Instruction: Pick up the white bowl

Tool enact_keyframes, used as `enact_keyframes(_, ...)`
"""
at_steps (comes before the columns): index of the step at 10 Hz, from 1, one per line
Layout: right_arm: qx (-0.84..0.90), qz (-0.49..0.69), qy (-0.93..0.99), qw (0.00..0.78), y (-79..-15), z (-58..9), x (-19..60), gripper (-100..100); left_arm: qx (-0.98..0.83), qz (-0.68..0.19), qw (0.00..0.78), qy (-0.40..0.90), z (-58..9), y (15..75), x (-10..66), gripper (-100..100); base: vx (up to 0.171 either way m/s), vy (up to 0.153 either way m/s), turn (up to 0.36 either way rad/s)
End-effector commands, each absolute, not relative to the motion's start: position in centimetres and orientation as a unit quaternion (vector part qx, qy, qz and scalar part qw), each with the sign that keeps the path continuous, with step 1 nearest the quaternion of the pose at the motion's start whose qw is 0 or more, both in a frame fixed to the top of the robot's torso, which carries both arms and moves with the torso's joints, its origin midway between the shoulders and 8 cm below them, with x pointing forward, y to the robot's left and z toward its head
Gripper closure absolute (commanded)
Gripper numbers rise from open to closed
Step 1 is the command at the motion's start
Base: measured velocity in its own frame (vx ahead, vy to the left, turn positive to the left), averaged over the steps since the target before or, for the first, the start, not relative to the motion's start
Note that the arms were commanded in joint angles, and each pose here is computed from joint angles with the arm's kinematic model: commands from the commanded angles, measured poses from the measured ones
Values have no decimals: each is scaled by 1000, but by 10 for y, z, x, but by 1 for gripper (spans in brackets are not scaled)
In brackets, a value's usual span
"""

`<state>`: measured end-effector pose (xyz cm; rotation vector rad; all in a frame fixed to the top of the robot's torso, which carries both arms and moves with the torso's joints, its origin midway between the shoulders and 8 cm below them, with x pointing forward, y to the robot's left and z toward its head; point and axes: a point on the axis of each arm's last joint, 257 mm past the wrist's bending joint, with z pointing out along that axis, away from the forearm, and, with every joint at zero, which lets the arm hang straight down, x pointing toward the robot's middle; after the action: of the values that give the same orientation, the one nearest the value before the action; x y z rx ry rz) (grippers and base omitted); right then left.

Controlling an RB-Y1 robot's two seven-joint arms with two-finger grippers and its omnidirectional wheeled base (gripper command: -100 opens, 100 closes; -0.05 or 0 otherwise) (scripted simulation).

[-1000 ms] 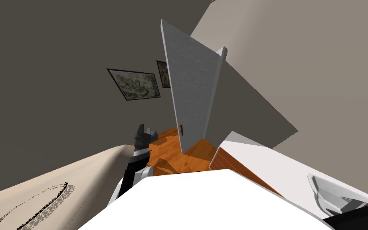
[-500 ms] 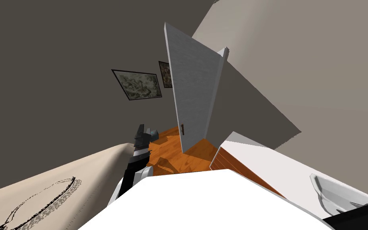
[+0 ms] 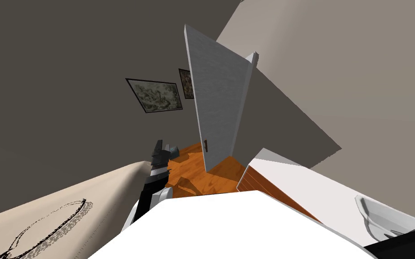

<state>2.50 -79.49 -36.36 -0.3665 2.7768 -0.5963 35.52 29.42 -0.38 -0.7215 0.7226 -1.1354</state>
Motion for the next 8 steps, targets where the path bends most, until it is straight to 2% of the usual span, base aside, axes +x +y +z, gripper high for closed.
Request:
enact_keyframes(1,-120,-190,962,153,-783,-370,37,100,-327,-514,722,327,-4,294,355,0,24,-18,-342)
enact_keyframes(3,-136,-180,963,149,-775,-375,43,100,-327,-514,722,327,-4,294,355,0,23,-8,-98)
enact_keyframes(5,-129,-166,964,161,-764,-379,54,100,-327,-514,722,327,-4,294,355,0,66,-36,-218)
enact_keyframes(7,-154,-156,964,154,-754,-386,58,100,-327,-514,722,327,-4,294,355,0,15,-21,-19)
enact_keyframes(8,-142,-144,964,173,-743,-386,72,100,-327,-514,722,327,-4,294,355,0,47,-34,-295)
